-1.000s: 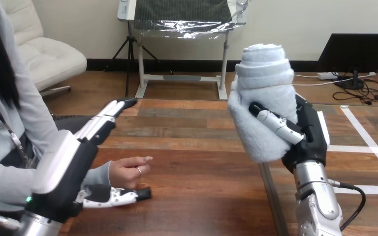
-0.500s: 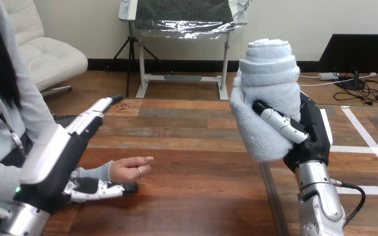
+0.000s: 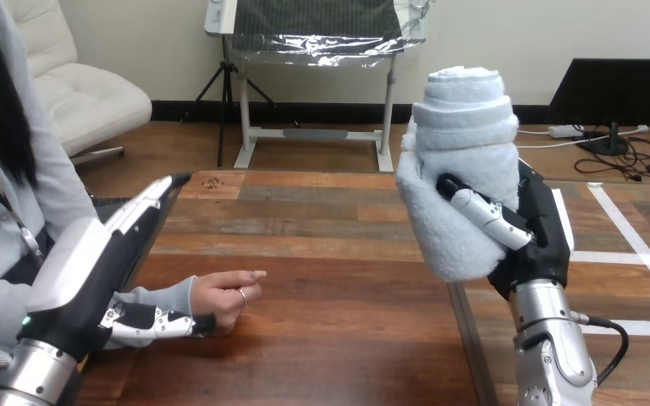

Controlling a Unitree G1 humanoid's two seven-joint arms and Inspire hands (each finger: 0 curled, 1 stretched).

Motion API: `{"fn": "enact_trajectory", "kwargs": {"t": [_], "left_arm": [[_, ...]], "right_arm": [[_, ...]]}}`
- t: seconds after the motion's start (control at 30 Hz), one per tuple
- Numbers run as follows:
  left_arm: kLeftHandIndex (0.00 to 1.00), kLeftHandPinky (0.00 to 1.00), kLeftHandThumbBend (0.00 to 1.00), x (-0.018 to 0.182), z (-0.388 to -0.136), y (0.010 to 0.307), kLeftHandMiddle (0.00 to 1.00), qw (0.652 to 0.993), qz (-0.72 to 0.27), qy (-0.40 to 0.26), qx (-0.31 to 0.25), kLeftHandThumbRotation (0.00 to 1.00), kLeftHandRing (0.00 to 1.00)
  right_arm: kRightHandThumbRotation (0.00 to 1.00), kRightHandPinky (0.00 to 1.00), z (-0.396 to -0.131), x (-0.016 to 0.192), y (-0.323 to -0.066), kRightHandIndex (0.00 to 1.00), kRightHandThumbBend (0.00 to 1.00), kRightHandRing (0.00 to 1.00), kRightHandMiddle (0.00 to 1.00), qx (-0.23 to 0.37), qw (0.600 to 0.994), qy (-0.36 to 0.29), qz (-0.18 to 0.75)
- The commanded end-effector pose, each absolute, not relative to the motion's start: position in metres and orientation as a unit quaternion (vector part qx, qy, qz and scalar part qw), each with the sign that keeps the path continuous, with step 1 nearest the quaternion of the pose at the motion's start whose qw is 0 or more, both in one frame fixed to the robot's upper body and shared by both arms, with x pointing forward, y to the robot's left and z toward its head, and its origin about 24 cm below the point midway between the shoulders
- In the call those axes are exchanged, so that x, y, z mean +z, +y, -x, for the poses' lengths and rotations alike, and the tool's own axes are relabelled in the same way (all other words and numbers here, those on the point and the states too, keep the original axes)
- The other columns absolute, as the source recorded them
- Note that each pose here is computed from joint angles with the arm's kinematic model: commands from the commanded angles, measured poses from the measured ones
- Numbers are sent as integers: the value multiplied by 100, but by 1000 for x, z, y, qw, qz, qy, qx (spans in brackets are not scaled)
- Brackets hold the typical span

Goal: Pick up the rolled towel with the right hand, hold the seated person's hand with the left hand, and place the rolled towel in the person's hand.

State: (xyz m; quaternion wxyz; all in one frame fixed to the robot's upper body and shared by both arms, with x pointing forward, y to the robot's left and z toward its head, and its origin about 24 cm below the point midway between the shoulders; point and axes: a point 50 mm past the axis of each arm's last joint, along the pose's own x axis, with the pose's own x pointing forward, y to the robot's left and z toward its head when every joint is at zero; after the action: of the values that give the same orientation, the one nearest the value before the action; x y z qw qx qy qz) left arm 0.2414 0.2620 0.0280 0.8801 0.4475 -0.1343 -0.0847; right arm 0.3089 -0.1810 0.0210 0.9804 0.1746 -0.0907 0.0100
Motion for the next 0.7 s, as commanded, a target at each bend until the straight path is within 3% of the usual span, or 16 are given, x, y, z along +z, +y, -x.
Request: {"fn": "enact_trajectory", "kwargs": {"t": [0.0, 0.67], "left_arm": [[94, 78, 100, 38, -260, 261, 92, 871, -459, -155, -83, 11, 89], [94, 80, 100, 20, -274, 268, 94, 854, -502, -91, -105, 11, 89]], "right_arm": [[0, 17, -319, 52, -176, 34, 64, 22, 31, 32, 972, -154, -177], [0, 16, -312, 57, -174, 33, 65, 21, 31, 39, 967, -166, -188]]}}
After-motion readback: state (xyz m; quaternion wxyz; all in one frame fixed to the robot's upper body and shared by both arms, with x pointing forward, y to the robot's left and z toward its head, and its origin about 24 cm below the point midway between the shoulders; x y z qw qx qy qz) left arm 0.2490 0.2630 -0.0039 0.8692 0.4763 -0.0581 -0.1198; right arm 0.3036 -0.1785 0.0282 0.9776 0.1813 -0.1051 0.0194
